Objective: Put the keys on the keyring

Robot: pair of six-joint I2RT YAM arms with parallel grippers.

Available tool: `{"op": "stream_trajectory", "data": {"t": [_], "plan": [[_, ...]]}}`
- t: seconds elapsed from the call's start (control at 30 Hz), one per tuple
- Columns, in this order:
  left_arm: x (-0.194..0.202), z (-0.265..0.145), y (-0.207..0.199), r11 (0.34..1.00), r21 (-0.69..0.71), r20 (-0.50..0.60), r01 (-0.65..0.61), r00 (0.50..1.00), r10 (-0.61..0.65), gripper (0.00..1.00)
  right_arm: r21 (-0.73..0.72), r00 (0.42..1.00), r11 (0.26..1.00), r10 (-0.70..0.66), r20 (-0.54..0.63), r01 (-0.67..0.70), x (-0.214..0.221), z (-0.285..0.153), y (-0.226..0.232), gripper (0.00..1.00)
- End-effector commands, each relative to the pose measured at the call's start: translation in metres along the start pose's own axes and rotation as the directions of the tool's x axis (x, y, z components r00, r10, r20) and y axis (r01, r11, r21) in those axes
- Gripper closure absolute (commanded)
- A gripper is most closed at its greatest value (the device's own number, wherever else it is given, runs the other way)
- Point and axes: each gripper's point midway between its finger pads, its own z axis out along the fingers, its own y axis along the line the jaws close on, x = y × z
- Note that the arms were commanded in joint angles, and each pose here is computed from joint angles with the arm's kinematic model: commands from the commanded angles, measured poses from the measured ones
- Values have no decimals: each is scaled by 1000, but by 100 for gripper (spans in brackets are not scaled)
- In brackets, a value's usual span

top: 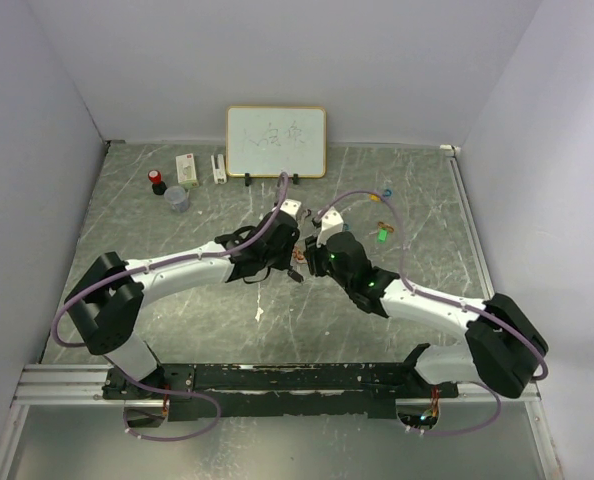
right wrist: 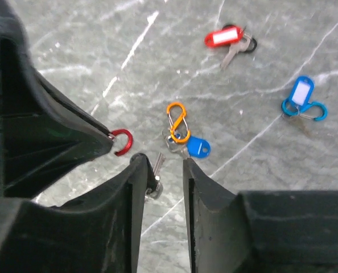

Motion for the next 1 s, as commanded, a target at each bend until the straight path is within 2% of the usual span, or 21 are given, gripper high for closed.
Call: {"op": "stream_trajectory", "data": {"t": [0.0,0.1,0.47,0.97], "plan": [[10,-4,27,996,-73,-9,48,999,-49,93,-9,996,999,33,-87,-34,20,8,7,61],[18,-5,42,992,-95,-17,82,996,-83,93,-19,986,997,70,-152,-74,38,14,14,57],[26,-8,69,983,-131,-18,127,991,-130,93,17,953,995,101,-285,-100,83,22,24,58],[26,-8,71,983,-131,-21,126,991,-130,93,27,944,995,99,-314,-95,94,31,25,80]]}}
